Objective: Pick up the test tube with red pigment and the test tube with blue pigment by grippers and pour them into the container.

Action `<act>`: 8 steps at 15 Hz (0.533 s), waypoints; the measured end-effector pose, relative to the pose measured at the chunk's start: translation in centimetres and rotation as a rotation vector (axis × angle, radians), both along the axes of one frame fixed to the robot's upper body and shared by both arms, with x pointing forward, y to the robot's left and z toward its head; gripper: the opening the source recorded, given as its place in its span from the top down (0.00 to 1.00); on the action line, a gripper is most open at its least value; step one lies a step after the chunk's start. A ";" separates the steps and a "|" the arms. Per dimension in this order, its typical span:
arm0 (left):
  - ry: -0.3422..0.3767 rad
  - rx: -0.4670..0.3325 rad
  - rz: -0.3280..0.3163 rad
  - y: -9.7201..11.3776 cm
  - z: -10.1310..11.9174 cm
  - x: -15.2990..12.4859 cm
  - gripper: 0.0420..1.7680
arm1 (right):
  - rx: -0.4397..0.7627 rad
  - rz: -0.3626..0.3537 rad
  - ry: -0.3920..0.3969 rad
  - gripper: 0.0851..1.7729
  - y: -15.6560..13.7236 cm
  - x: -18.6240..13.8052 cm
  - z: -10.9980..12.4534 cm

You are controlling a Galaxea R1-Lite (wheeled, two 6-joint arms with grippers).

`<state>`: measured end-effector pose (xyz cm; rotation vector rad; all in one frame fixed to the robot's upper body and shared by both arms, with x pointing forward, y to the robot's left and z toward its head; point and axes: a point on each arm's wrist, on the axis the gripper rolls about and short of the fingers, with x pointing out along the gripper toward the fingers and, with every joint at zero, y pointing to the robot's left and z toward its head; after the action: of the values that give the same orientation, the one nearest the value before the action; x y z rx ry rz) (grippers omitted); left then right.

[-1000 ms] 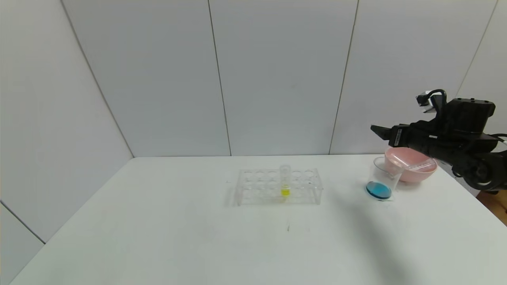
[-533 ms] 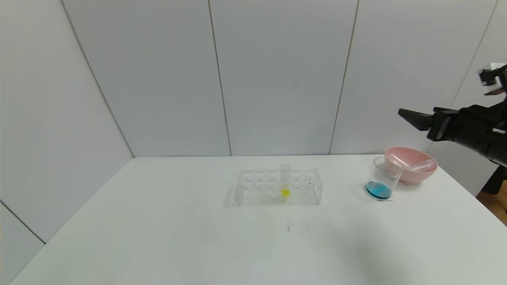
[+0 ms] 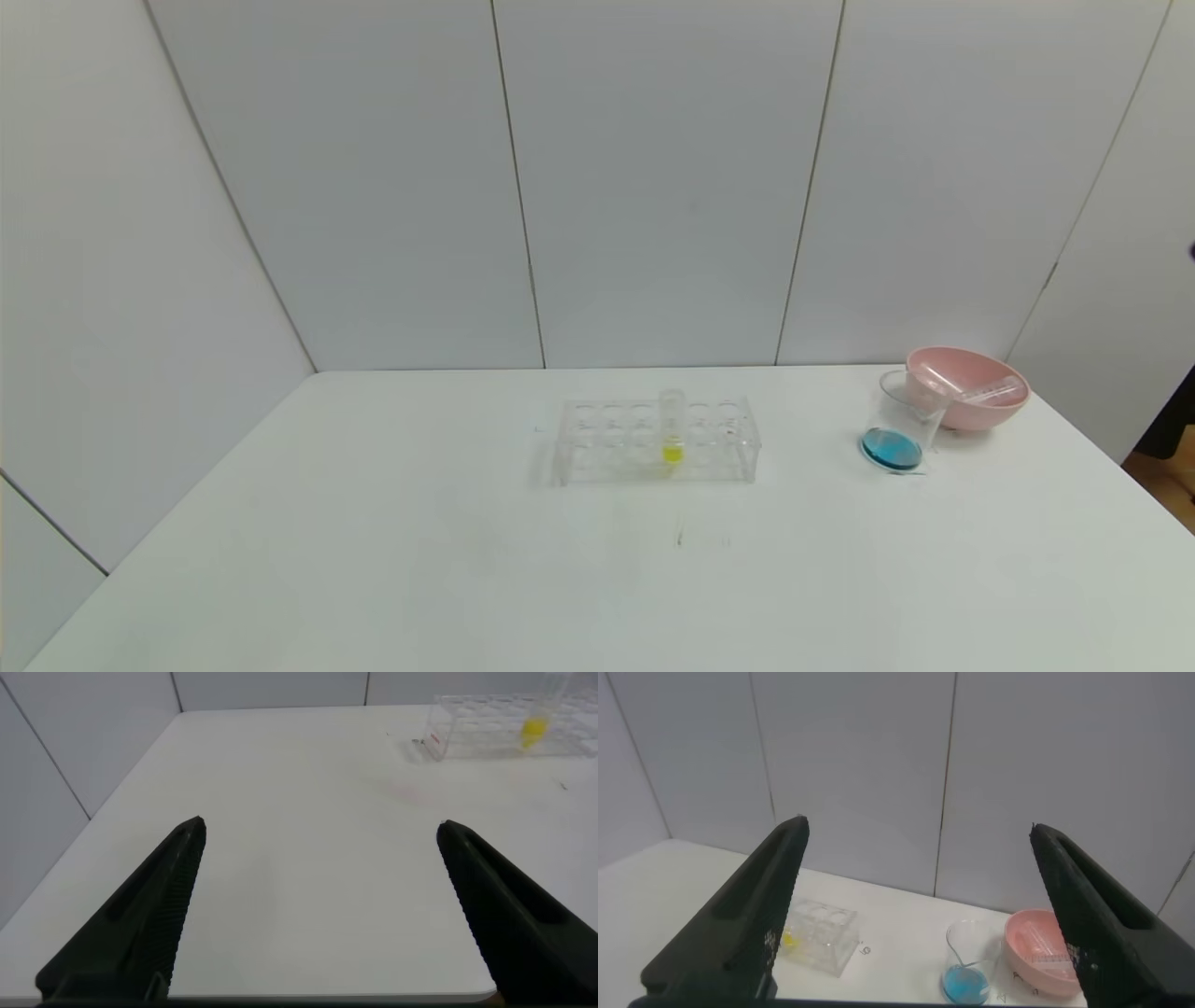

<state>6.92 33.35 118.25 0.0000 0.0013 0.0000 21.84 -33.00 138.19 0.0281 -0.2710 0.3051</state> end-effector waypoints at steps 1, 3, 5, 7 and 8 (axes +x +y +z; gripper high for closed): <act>0.000 0.000 0.000 0.0 0.0 0.0 0.00 | -0.002 0.007 -0.036 0.05 0.0 -2.0 -0.2; 0.000 0.000 0.000 0.0 0.0 0.0 0.00 | -0.005 0.015 -0.088 0.04 0.1 -5.8 -1.0; 0.000 0.000 0.000 0.0 0.0 0.0 0.00 | -0.006 0.021 -0.089 0.04 0.1 -9.0 -2.3; 0.000 0.000 0.000 0.0 0.0 0.0 0.00 | -0.007 0.023 -0.080 0.04 0.0 -12.1 -4.1; 0.000 0.000 0.000 0.0 0.0 0.0 0.00 | -0.007 0.023 -0.086 0.04 0.0 -13.5 -5.0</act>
<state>6.92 33.35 118.25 0.0000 0.0009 0.0000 8.34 -32.97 133.15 0.0108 -0.3548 0.3307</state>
